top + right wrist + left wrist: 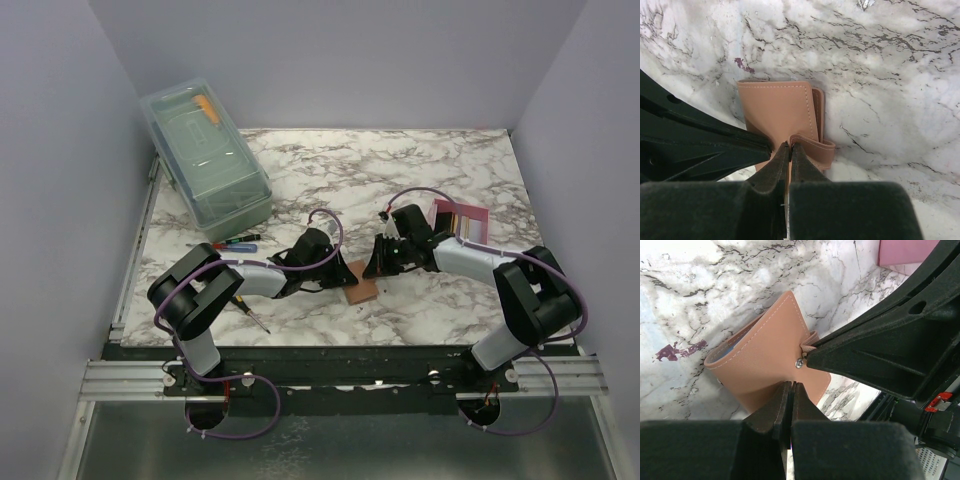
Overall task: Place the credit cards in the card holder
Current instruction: Close the card holder at the center of the board.
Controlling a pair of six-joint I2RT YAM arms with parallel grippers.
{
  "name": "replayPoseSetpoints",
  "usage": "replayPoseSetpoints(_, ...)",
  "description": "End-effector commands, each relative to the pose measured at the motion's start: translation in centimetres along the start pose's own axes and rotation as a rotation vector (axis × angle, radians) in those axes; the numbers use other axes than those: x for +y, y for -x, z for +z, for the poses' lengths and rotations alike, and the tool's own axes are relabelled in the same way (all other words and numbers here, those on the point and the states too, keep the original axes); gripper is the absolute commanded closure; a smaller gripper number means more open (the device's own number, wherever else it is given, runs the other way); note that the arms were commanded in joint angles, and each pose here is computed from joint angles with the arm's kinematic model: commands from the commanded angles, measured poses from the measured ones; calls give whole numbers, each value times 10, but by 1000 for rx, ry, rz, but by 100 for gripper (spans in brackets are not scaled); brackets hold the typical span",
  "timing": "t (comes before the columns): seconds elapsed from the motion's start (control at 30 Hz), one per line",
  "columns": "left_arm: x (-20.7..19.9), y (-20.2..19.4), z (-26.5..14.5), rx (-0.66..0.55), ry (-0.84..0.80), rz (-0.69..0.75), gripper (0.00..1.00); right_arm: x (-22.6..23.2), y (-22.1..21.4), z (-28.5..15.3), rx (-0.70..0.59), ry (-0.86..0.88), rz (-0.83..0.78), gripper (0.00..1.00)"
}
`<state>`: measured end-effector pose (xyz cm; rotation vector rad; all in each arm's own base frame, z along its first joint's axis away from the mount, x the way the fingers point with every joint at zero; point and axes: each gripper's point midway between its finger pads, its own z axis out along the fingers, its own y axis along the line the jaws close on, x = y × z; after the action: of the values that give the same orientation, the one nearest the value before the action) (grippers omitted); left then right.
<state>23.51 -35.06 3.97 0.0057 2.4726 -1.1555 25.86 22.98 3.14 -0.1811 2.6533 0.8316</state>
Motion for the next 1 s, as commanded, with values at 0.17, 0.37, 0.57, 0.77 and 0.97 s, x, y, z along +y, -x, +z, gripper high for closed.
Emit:
replayPoseSetpoints(0.17,27,-24,-2,71,78,-1,100,-18,-41,10,143,-91,-15,100)
replayPoseSetpoints(0.37,26,-24,-3,68,76,1,100,-20,-53,11,182,-127,-25,100)
replayPoseSetpoints(0.57,26,-24,-3,70,75,1,100,-26,-64,10,224,-195,-40,100)
replayPoseSetpoints(0.77,26,-24,-3,67,74,1,100,-19,-67,16,253,-183,-16,98)
replayPoseSetpoints(0.97,27,-24,-4,65,78,1,100,-7,-73,15,267,-115,16,91)
